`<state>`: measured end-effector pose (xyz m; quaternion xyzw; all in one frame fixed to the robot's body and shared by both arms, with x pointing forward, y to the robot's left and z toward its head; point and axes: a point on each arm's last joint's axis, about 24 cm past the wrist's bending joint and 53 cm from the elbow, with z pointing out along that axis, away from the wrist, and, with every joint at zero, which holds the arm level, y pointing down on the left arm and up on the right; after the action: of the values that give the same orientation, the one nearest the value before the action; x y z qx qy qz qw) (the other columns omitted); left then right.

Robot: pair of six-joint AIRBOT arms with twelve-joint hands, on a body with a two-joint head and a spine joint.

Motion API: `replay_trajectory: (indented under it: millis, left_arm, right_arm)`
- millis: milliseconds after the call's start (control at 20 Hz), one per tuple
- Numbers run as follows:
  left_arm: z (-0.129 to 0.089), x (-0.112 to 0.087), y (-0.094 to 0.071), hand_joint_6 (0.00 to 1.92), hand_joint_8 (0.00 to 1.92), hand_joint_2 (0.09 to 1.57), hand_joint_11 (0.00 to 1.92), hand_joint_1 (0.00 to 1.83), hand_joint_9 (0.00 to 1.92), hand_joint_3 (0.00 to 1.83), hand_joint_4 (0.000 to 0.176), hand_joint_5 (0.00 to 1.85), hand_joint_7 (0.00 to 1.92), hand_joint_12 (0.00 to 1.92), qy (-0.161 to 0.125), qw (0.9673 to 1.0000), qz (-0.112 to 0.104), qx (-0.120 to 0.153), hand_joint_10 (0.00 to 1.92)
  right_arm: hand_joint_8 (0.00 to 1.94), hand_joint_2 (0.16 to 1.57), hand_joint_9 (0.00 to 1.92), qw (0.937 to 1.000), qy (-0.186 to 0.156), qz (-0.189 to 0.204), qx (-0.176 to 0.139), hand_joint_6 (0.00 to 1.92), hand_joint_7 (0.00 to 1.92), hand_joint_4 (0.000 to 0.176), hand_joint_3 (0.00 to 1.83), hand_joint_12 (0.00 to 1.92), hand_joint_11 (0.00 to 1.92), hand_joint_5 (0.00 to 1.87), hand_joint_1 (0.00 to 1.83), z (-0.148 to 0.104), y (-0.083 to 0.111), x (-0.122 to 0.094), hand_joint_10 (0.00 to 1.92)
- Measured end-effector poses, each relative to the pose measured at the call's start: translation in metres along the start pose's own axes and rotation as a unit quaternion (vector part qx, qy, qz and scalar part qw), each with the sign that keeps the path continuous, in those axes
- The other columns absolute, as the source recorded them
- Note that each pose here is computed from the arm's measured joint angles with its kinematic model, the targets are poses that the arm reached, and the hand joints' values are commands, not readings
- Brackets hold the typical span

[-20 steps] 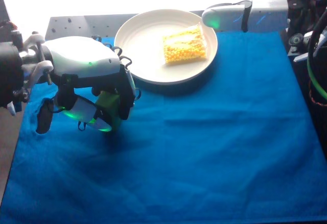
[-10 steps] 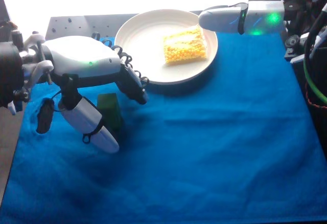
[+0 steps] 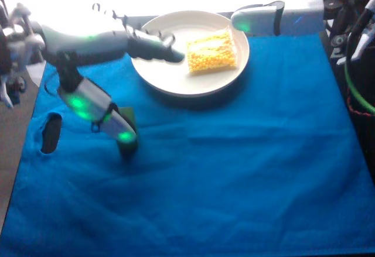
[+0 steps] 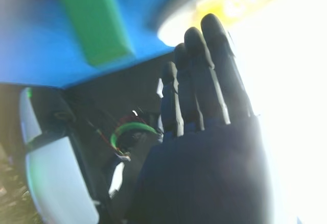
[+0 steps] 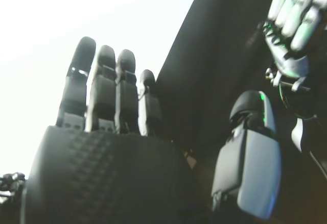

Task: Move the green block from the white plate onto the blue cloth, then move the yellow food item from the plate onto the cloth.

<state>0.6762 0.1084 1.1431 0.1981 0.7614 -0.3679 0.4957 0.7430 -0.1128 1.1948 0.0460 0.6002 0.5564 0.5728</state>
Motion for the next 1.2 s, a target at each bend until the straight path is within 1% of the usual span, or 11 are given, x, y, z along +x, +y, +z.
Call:
replay_trajectory:
  millis: [100, 150, 200, 250, 350, 400, 550, 700, 850, 1000, 1200]
  left_arm:
    - [-0.001, -0.011, 0.009, 0.00, 0.00, 0.70, 0.18, 0.72, 0.39, 0.00, 0.148, 0.17, 0.30, 0.68, -0.014, 0.9997, 0.011, -0.017, 0.00]
    - [0.000, -0.026, 0.013, 0.00, 0.00, 0.69, 0.15, 0.77, 0.36, 0.00, 0.149, 0.15, 0.26, 0.64, -0.033, 0.9989, 0.021, -0.026, 0.00]
    - [-0.001, -0.029, 0.015, 0.00, 0.00, 0.72, 0.12, 0.79, 0.33, 0.00, 0.139, 0.14, 0.25, 0.67, -0.039, 0.9986, 0.021, -0.029, 0.00]
    - [-0.002, -0.041, 0.022, 0.00, 0.00, 0.76, 0.05, 0.81, 0.26, 0.01, 0.161, 0.10, 0.21, 0.65, -0.058, 0.9972, 0.021, -0.041, 0.00]
    - [-0.006, -0.051, 0.041, 0.00, 0.00, 0.78, 0.00, 0.82, 0.16, 0.00, 0.175, 0.02, 0.13, 0.51, -0.074, 0.9944, 0.020, -0.073, 0.00]
    - [-0.006, -0.052, 0.052, 0.00, 0.00, 0.76, 0.00, 0.80, 0.14, 0.00, 0.176, 0.00, 0.13, 0.49, -0.074, 0.9930, 0.014, -0.090, 0.00]
    - [-0.005, -0.066, 0.070, 0.00, 0.00, 0.80, 0.00, 0.75, 0.10, 0.00, 0.176, 0.00, 0.10, 0.42, -0.084, 0.9893, 0.012, -0.119, 0.00]
    - [0.002, -0.075, 0.070, 0.00, 0.00, 0.78, 0.00, 0.69, 0.06, 0.00, 0.176, 0.00, 0.07, 0.35, -0.089, 0.9881, 0.013, -0.125, 0.00]
    - [0.009, -0.086, 0.063, 0.00, 0.00, 0.77, 0.00, 0.63, 0.09, 0.00, 0.176, 0.00, 0.08, 0.45, -0.096, 0.9876, 0.021, -0.122, 0.00]
    - [0.009, -0.092, 0.067, 0.00, 0.00, 0.76, 0.00, 0.60, 0.11, 0.00, 0.176, 0.00, 0.08, 0.51, -0.100, 0.9864, 0.020, -0.129, 0.01]
    - [0.007, -0.103, 0.070, 0.00, 0.00, 0.73, 0.00, 0.67, 0.08, 0.00, 0.176, 0.00, 0.05, 0.24, -0.108, 0.9843, 0.018, -0.138, 0.00]
  right_arm:
    - [0.00, 0.81, 0.27, 0.9998, 0.017, -0.010, 0.007, 0.00, 0.23, 0.090, 0.00, 0.96, 0.00, 0.17, 0.42, 0.002, -0.005, 0.010, 0.00]
    - [0.00, 0.81, 0.28, 0.9995, 0.023, -0.015, 0.014, 0.00, 0.22, 0.090, 0.00, 1.02, 0.00, 0.18, 0.45, 0.004, -0.010, 0.014, 0.00]
    - [0.00, 0.80, 0.26, 0.9995, 0.024, -0.017, 0.015, 0.00, 0.19, 0.082, 0.00, 1.03, 0.00, 0.17, 0.47, 0.006, -0.011, 0.015, 0.00]
    - [0.00, 0.81, 0.15, 0.9989, 0.033, -0.026, 0.019, 0.00, 0.13, 0.047, 0.00, 1.12, 0.00, 0.14, 0.38, 0.012, -0.011, 0.018, 0.00]
    - [0.00, 0.84, 0.10, 0.9970, 0.050, -0.057, 0.019, 0.00, 0.07, 0.044, 0.00, 1.02, 0.00, 0.10, 0.47, 0.028, -0.005, 0.019, 0.01]
    - [0.01, 0.85, 0.28, 0.9963, 0.052, -0.067, 0.015, 0.00, 0.21, 0.022, 0.00, 1.28, 0.00, 0.10, 0.50, 0.036, -0.001, 0.017, 0.05]
    - [0.00, 0.88, 0.20, 0.9914, 0.080, -0.103, 0.014, 0.00, 0.18, 0.036, 0.00, 0.90, 0.00, 0.13, 0.56, 0.046, -0.005, 0.035, 0.00]
    - [0.01, 0.85, 0.37, 0.9783, 0.135, -0.153, 0.037, 0.00, 0.35, 0.000, 0.00, 1.33, 0.00, 0.15, 0.44, 0.046, -0.023, 0.065, 0.04]
    - [0.00, 0.85, 0.40, 0.9771, 0.130, -0.162, 0.045, 0.00, 0.35, 0.000, 0.00, 1.30, 0.00, 0.14, 0.54, 0.051, -0.028, 0.057, 0.02]
    - [0.01, 0.81, 0.42, 0.9663, 0.149, -0.203, 0.056, 0.00, 0.33, 0.012, 0.00, 1.37, 0.00, 0.14, 0.54, 0.052, -0.042, 0.062, 0.02]
    - [0.01, 0.90, 0.52, 0.9649, 0.155, -0.204, 0.058, 0.00, 0.40, 0.015, 0.00, 1.44, 0.14, 0.16, 0.59, 0.056, -0.045, 0.071, 0.03]
